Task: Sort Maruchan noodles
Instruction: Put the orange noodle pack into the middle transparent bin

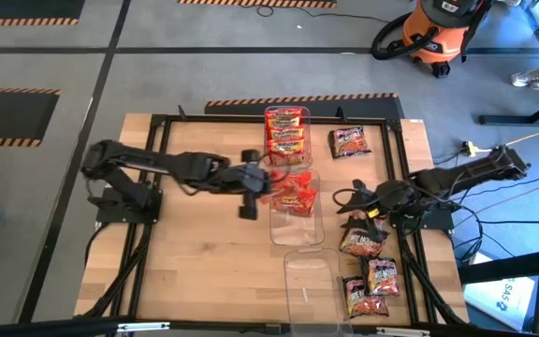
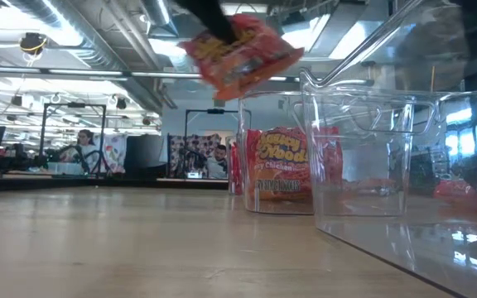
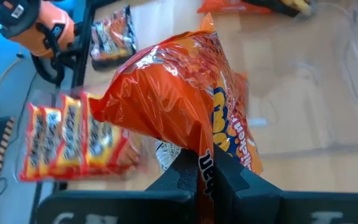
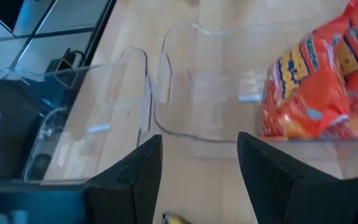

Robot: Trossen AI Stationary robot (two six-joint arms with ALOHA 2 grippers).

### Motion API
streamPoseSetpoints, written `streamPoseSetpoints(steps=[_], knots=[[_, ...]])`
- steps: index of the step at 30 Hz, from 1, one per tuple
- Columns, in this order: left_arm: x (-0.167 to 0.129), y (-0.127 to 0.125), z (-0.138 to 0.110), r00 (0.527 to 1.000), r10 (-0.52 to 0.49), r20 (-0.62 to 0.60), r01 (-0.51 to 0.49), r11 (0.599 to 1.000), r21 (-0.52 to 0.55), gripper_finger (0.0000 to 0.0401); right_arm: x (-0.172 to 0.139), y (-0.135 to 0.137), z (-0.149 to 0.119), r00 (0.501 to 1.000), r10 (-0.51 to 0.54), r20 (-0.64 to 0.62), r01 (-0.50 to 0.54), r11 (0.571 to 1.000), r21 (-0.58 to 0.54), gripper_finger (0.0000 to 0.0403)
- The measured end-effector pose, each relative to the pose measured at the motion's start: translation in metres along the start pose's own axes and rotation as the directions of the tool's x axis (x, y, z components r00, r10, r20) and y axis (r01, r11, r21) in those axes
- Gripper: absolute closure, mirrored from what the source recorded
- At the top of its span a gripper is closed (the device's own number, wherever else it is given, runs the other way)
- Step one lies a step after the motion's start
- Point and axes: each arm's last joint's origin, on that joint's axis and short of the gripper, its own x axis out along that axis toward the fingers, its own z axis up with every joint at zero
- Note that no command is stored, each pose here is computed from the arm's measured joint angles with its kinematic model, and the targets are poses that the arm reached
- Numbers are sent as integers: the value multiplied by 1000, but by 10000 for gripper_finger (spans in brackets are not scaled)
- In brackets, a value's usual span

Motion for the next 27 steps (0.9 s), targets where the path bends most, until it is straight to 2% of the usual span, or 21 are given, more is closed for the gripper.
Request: streamPoseSetpoints(steps=[7, 12, 19, 27], knots=[[25, 0, 47, 998, -2, -55, 5, 999, 51, 395, -12, -6, -19, 998, -23, -51, 24, 999, 33, 214], [44, -18, 68, 998, -32, -56, 37, 996, 82, 395, -9, -12, -39, 995, -54, -82, 57, 998, 39, 214], [77, -52, 71, 986, -78, -150, 103, 981, 167, 395, -7, -13, -42, 995, -60, -76, 68, 992, 103, 214], [105, -66, 60, 952, -75, -298, 143, 967, 211, 395, -7, -14, -42, 995, -70, -75, 79, 988, 130, 214]])
